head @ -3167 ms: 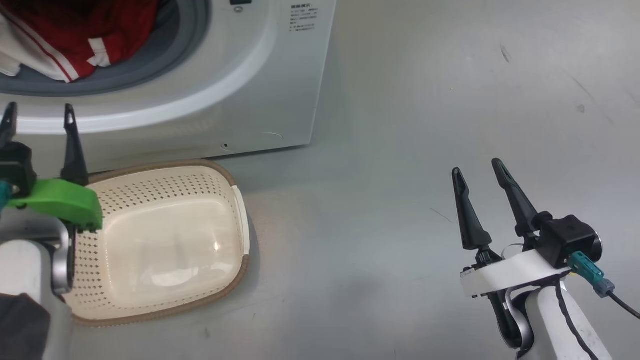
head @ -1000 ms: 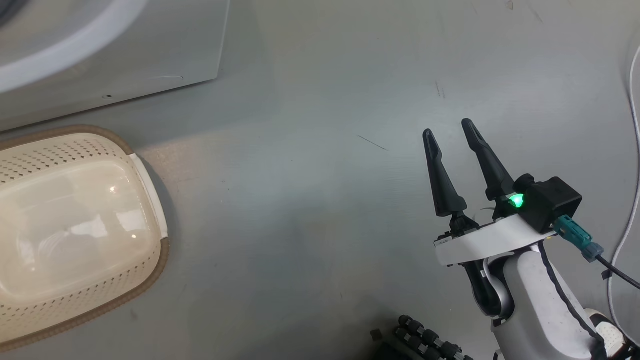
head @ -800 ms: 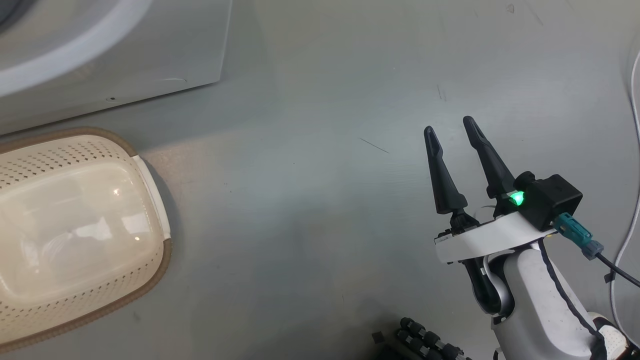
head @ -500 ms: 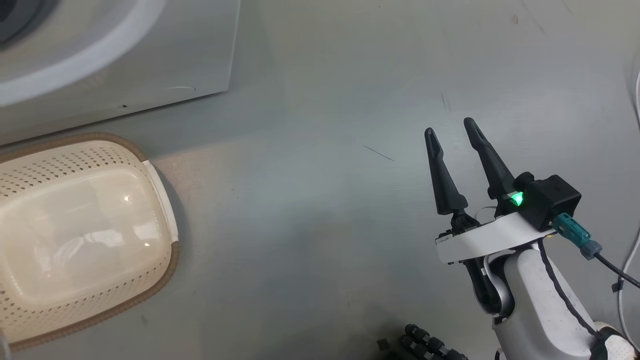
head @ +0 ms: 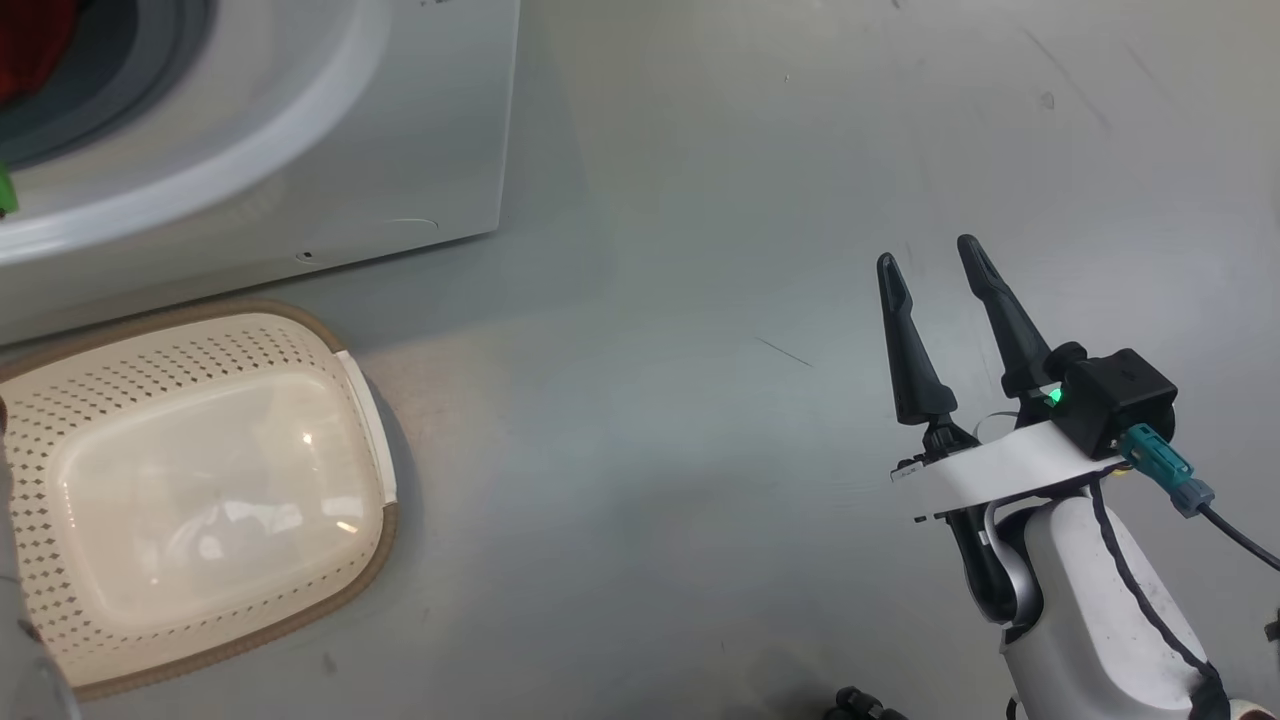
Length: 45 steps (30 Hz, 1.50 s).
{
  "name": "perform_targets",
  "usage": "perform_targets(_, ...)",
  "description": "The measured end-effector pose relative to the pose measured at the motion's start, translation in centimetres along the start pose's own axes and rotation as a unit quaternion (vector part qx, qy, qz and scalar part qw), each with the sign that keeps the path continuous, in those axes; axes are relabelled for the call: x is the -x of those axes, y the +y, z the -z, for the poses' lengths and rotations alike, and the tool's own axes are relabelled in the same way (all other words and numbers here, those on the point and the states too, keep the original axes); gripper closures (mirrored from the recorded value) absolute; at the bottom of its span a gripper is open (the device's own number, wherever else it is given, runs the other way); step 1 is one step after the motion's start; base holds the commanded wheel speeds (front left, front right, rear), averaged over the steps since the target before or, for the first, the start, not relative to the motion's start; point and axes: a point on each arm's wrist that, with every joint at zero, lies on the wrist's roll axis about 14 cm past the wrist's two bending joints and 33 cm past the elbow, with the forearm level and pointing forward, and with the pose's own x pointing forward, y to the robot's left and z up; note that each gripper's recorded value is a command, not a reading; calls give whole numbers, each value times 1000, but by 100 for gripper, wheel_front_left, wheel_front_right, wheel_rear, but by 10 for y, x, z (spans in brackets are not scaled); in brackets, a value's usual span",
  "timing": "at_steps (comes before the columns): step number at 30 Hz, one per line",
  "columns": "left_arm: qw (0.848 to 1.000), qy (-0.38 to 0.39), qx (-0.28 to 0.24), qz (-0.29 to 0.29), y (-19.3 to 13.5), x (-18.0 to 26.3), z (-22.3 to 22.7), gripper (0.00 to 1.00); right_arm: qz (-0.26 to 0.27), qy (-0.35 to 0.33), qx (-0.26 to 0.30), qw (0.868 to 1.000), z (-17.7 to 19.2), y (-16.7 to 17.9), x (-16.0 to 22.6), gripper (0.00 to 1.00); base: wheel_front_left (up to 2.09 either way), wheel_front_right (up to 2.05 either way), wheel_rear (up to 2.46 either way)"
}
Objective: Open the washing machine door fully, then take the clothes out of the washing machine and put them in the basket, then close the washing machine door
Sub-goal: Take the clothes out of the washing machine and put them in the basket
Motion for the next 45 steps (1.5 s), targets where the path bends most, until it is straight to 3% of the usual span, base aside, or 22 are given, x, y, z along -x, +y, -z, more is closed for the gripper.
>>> perform_targets(31, 989, -138, 50, 31, 17, 137, -11, 100, -41, -61, 3, 997, -42, 23, 44, 0, 0, 0, 0)
perform_targets(45, 977, -203, 44, 36, 29, 195, -24, 100, -70, -84, -4, 994, -54, 42, 66, 0, 0, 0, 0)
